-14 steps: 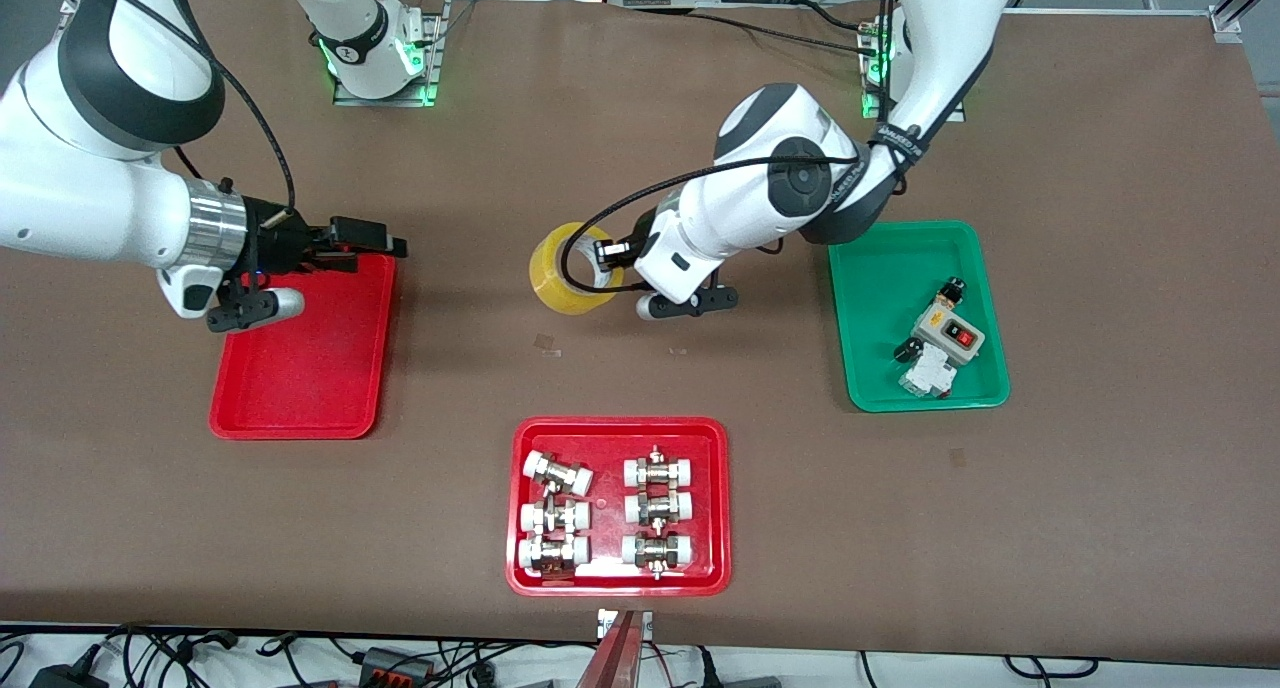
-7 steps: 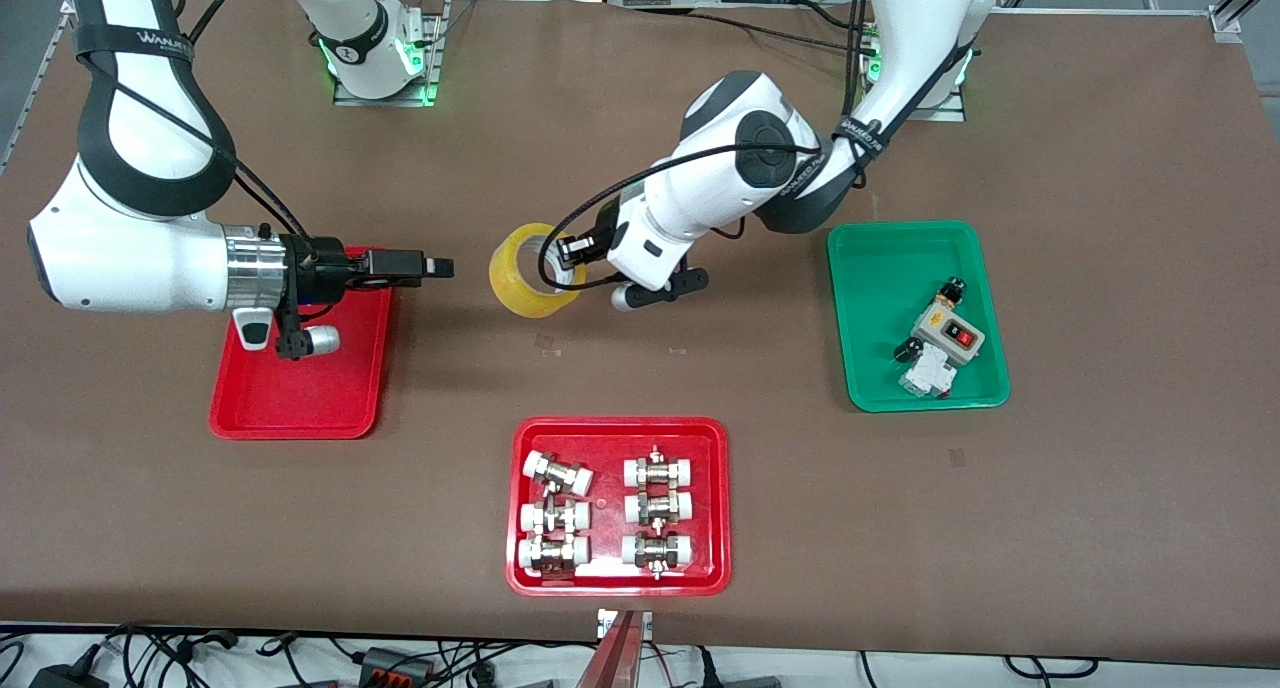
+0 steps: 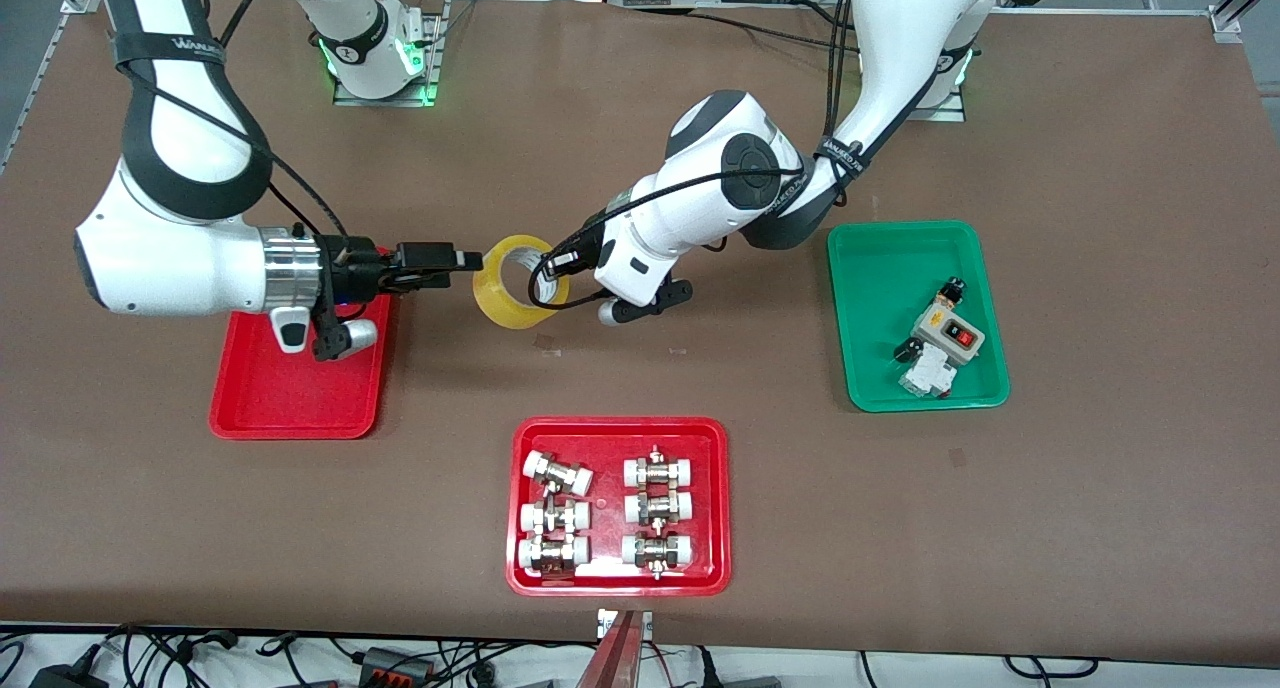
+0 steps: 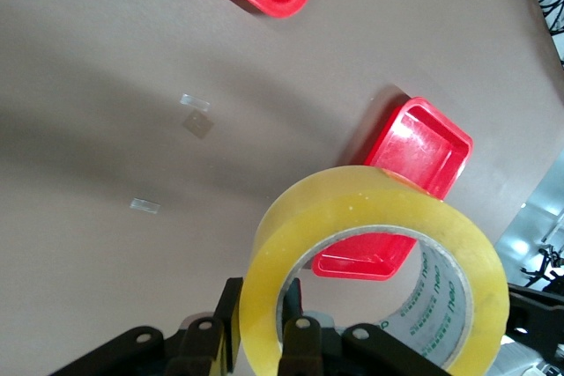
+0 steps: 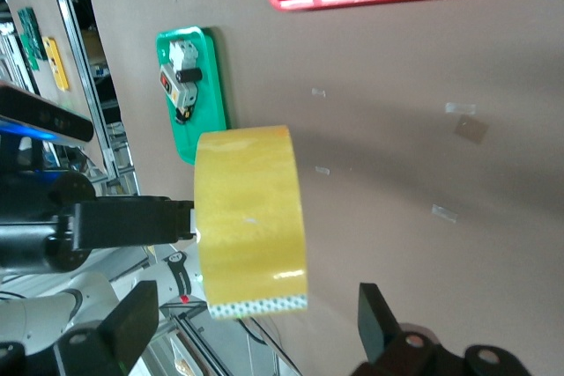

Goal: Left arm passes tape to right arm into tray
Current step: 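Close the right gripper on the tape held by the left gripper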

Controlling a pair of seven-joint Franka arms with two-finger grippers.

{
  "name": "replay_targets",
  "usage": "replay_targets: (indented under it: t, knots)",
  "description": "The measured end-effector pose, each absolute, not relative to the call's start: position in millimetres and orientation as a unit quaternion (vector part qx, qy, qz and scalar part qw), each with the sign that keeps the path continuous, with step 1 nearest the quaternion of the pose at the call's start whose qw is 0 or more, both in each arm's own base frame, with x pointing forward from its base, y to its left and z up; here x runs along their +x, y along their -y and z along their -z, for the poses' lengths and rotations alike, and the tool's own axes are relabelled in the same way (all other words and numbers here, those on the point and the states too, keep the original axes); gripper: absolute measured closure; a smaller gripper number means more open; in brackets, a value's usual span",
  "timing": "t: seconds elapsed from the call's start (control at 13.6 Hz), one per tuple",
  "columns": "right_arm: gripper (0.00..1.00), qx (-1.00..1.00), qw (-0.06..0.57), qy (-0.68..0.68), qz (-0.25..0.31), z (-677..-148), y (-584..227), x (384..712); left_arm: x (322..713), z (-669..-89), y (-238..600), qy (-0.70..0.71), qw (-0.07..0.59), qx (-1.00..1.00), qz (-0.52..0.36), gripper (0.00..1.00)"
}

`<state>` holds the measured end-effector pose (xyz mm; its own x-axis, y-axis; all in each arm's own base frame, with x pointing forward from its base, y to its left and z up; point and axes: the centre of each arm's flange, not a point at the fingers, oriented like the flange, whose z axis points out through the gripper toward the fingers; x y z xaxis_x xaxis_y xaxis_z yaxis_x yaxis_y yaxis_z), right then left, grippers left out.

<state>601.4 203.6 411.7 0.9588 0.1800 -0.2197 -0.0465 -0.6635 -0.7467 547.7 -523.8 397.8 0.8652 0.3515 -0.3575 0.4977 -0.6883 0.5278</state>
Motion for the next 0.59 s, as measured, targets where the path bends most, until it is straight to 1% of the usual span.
replay_targets:
  t: [0.29, 0.59]
  knots:
    - [0.00, -0.900, 0.408, 0.054, -0.145, -393.6, -213.6, 600.4, 552.0, -400.3, 530.0, -0.244, 0.327, 0.906, 0.118, 0.78]
    - [0.00, -0.900, 0.408, 0.052, -0.142, -394.3, -208.1, 603.7, 553.5, -398.6, 529.6, -0.245, 0.327, 0.905, 0.118, 0.78]
